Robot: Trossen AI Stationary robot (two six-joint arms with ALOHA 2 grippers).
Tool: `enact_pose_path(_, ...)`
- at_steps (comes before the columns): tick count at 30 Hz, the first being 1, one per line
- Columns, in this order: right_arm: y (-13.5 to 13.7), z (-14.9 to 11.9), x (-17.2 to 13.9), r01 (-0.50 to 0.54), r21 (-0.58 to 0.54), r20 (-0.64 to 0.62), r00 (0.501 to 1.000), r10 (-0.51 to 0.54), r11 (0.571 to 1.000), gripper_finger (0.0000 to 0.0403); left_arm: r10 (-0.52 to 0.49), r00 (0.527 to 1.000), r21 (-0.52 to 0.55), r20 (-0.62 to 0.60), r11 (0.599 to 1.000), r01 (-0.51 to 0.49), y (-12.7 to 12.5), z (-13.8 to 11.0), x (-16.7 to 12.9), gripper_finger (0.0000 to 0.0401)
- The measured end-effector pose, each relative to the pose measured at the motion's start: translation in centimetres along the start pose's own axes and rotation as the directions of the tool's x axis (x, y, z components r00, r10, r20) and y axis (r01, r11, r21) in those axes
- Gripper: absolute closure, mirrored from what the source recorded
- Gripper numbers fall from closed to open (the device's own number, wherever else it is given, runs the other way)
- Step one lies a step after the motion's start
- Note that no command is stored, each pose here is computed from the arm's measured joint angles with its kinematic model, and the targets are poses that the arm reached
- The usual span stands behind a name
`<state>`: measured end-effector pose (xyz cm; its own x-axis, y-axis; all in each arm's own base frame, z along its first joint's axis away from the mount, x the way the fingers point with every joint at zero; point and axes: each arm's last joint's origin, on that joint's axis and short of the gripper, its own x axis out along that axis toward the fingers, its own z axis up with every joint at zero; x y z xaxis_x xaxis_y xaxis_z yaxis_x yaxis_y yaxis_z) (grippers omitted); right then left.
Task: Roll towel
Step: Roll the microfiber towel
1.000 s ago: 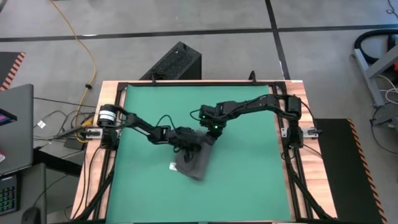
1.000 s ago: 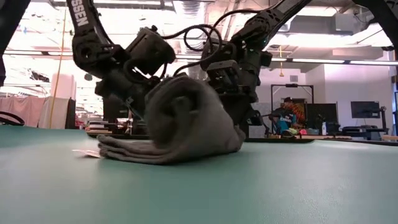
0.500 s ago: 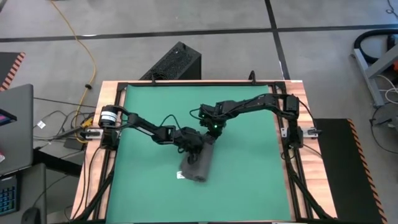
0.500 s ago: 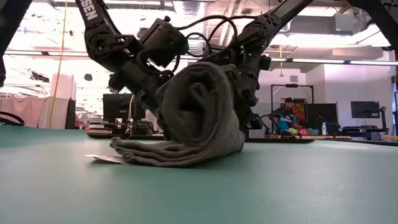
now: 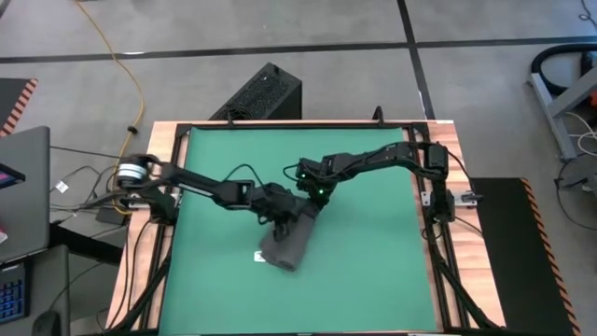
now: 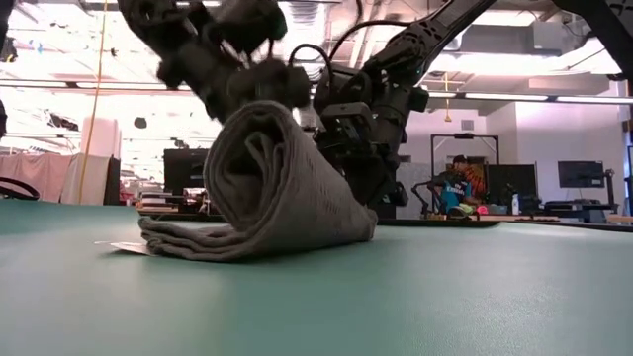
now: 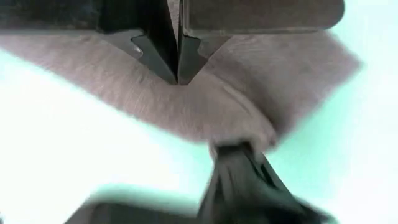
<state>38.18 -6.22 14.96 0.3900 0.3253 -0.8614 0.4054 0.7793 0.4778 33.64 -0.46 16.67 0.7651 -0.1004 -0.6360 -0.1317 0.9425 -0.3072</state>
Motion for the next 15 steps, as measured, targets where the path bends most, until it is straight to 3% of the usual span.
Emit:
enact_pose_path(4,0.0,0.0,0.0,0.008,-0.003,0.006,1.0,-0.008,1.0,0.0381,0.028,0.99,0.014,0.135,0.999,-0.03,-1.2,2.0,-3.3,0.0401)
enact_pose_path(8,0.0,0.1,0.0,0.007,-0.01,0.01,1.0,-0.006,1.0,0.0381,-0.058,0.957,0.104,0.285,0.994,0.029,-3.4,3.7,-5.3,0.0401)
enact_pose_path(15,0.0,0.1,0.1,0.006,-0.006,0.011,1.0,-0.006,1.0,0.0381,-0.097,0.989,0.148,0.112,0.986,0.08,-4.4,2.1,-2.4,0.0401)
